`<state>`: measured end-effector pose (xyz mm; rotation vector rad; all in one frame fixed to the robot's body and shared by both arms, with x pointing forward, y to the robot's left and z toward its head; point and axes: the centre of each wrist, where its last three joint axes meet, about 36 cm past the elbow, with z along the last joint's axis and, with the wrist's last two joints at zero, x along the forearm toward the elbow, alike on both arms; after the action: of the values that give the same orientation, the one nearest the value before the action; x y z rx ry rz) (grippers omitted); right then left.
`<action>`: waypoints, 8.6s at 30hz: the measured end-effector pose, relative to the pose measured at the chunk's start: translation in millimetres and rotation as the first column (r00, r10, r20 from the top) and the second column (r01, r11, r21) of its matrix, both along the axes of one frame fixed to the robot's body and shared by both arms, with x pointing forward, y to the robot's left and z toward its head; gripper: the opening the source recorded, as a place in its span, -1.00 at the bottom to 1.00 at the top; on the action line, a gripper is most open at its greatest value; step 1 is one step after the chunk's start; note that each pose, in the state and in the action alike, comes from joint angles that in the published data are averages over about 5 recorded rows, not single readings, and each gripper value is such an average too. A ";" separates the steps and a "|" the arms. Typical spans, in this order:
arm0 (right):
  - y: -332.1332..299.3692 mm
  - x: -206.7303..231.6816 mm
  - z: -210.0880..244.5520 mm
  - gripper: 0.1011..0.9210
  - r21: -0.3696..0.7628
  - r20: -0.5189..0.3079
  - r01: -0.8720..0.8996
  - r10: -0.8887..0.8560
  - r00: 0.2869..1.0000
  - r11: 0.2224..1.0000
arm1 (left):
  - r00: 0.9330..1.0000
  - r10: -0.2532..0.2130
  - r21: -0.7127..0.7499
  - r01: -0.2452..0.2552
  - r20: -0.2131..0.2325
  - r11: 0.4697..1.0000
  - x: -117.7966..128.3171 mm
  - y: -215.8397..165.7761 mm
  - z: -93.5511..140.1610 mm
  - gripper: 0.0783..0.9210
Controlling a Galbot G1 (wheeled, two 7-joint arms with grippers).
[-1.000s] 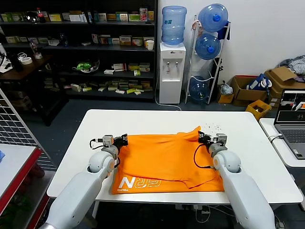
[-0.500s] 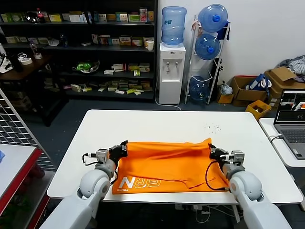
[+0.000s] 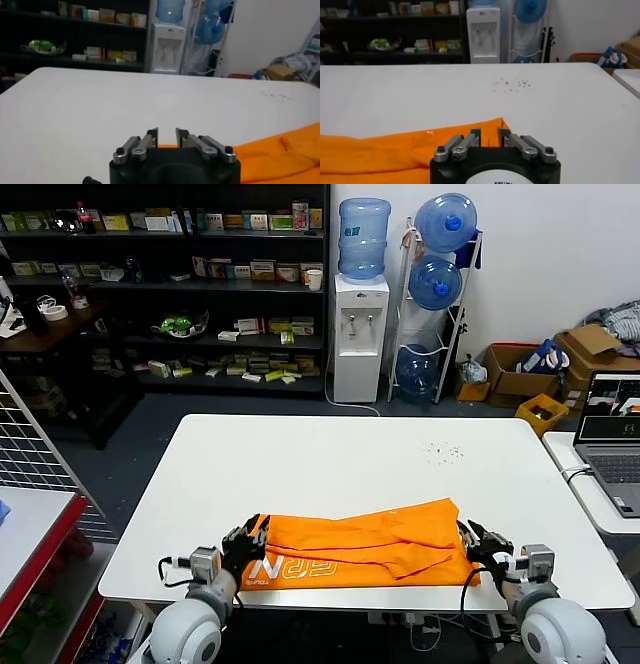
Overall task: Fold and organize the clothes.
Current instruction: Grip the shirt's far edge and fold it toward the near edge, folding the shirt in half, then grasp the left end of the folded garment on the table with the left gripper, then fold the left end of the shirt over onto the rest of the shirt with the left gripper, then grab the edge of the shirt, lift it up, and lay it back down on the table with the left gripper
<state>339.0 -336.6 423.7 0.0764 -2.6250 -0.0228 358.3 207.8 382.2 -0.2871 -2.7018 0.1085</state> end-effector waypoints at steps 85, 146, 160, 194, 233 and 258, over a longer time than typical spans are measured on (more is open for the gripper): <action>22.4 -10.1 -9.5 0.76 0.050 0.017 0.045 -0.046 0.999 0.998 | 0.976 0.219 0.233 -0.216 0.012 0.948 31.1 174.5 45.5 -0.91; 32.1 -16.1 -23.1 0.76 0.062 -0.018 0.057 -0.056 0.998 0.996 | 0.975 0.169 -0.063 -0.180 -0.148 0.982 32.4 70.7 -13.0 0.77; 28.8 -19.9 -22.9 0.76 0.060 -0.018 0.070 -0.069 0.997 0.996 | 0.978 0.147 -0.070 -0.158 -0.151 0.985 32.7 77.3 -30.9 0.77; 25.7 -19.6 -24.9 0.76 0.061 -0.017 0.076 -0.075 0.997 0.995 | 0.992 0.110 -0.063 -0.114 -0.069 0.991 24.1 65.8 -12.5 -0.94; 30.2 -21.9 -31.0 0.76 0.071 0.011 0.080 -0.081 0.997 0.994 | 0.986 0.168 0.090 -0.166 -0.013 0.982 30.6 109.1 106.8 -0.94; 22.3 -39.4 -25.3 0.76 0.058 -0.002 0.180 -0.181 0.984 0.982 | 0.945 -0.123 -0.379 -0.001 -0.302 0.925 89.2 -199.1 48.7 -0.94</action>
<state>299.6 -314.3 398.4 -0.1420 -2.6261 -0.1621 447.5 8.7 430.9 -0.4265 -2.3283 0.6066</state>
